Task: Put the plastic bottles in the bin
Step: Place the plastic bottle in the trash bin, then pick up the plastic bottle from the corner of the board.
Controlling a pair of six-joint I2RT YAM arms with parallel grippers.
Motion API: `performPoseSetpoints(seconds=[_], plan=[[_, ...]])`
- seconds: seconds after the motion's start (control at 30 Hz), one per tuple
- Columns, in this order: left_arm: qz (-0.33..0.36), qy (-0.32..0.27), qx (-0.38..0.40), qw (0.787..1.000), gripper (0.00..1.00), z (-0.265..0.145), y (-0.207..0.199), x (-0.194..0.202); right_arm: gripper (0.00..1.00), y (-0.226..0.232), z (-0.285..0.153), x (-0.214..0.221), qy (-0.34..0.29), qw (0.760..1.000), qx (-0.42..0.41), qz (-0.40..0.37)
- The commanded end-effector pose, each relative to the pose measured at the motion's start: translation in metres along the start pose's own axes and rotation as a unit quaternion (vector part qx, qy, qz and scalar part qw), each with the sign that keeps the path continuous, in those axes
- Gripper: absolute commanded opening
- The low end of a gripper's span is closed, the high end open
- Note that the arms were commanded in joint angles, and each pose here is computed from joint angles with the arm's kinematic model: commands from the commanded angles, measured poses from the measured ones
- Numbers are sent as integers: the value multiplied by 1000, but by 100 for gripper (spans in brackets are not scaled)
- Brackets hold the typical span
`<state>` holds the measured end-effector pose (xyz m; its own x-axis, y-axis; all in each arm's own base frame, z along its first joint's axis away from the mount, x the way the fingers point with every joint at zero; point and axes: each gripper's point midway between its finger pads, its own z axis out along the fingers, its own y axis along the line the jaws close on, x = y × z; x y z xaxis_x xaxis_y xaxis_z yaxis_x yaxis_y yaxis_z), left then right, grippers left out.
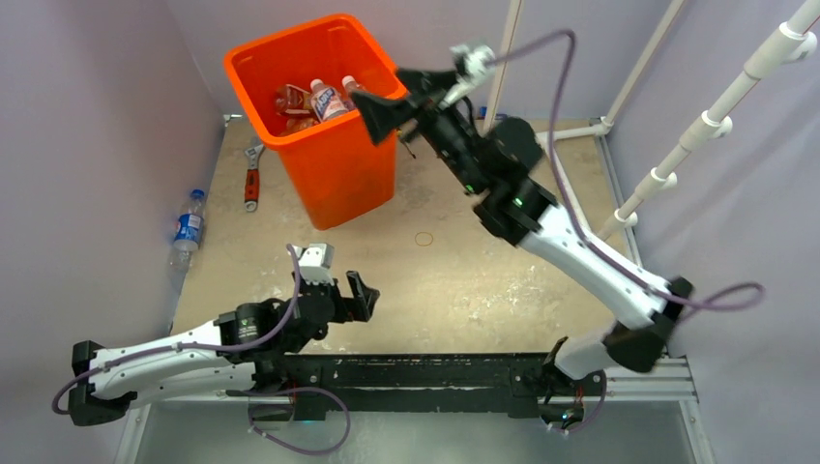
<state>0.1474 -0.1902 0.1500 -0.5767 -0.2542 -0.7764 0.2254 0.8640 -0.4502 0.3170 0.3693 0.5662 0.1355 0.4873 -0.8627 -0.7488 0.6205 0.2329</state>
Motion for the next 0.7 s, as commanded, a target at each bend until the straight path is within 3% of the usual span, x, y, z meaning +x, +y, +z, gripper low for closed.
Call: performPoseSetpoints(seconds=[0.0,0.2,0.4,0.57,0.67], plan=[[26,-54,-81,995,99,-16,22,-43,99,-37,-66,-4,-32,996,77,19],[-7,-113,-141,983,99,-28,45,-70,99,-60,-141,54,24,992,111,48],[0,-195,-251,948,98,-71,82,-120,99,-81,-206,93,73,986,142,42],[43,-191,-316,928,99,-76,90,-137,99,-89,-241,126,97,983,147,52],[89,-164,-331,925,99,-59,75,-140,99,-95,-254,148,117,980,154,55]])
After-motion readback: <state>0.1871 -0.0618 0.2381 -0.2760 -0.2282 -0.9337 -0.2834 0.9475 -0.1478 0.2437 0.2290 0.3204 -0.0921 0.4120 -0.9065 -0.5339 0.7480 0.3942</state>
